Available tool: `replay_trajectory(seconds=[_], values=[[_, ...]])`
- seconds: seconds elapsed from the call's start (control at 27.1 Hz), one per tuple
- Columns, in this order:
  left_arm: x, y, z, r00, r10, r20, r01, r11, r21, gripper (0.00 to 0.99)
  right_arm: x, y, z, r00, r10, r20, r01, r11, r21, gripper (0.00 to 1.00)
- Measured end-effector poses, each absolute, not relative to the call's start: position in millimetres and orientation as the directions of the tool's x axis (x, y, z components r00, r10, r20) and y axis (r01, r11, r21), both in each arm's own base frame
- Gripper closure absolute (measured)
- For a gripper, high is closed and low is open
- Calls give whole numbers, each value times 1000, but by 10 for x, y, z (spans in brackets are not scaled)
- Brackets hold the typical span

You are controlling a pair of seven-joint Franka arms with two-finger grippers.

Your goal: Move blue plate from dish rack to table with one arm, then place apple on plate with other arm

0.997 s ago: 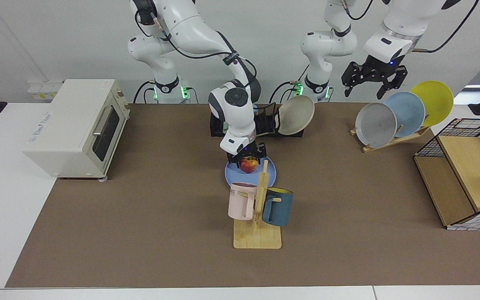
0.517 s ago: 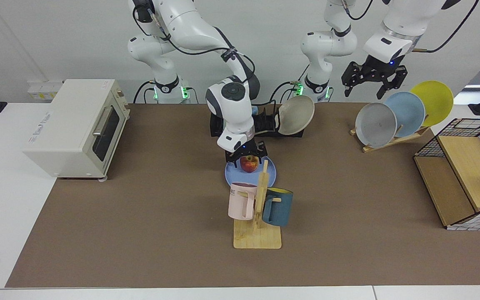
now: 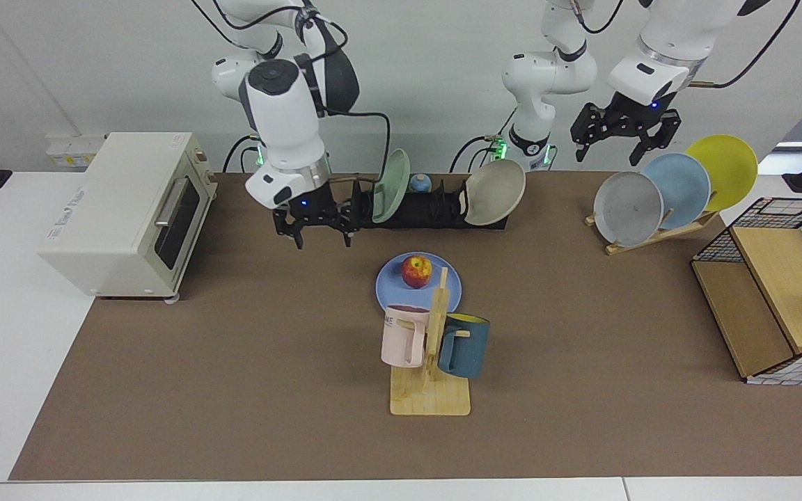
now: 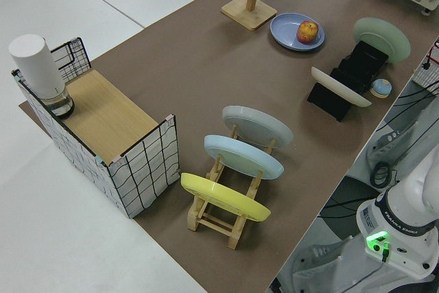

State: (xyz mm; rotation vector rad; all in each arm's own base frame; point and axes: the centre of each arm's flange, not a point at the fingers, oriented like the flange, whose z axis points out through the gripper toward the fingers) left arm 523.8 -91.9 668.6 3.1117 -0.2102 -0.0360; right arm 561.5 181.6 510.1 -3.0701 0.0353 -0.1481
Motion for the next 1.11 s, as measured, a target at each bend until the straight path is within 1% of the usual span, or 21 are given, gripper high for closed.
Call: replay_trajectory(seconds=[0.18, 0.26, 0.37, 0.52, 0.63, 0.89, 1.03, 1.11], values=[[5238, -919, 6686, 991, -135, -22, -134, -991, 24, 0, 5455, 1061, 5539, 998, -5, 59, -2, -999, -49, 0], [5238, -919, 6686, 991, -135, -22, -134, -991, 24, 0, 5408, 766, 5648, 999, -13, 53, -10, -999, -46, 0], [5238, -918, 6686, 991, -135, -22, -134, -991, 24, 0, 5391, 344, 5722, 997, -58, 56, -56, -997, -45, 0], [5238, -918, 6686, 991, -135, -22, -134, -991, 24, 0, 5400, -66, 5694, 994, -98, 52, -96, -995, -43, 0], [5238, -918, 6686, 991, -135, -22, -134, -991, 24, 0, 5403, -132, 5695, 995, -85, 54, -83, -996, -41, 0], [5238, -918, 6686, 991, -135, -22, -134, -991, 24, 0, 5405, -23, 5756, 996, -65, 57, -62, -997, -40, 0], [5238, -918, 6686, 991, -135, -22, -134, -991, 24, 0, 5393, 4, 5743, 997, -59, 43, -57, -998, -38, 0], [5238, -918, 6686, 991, -135, -22, -134, -991, 24, 0, 5384, -2, 5730, 998, -56, 33, -55, -998, -27, 0]])
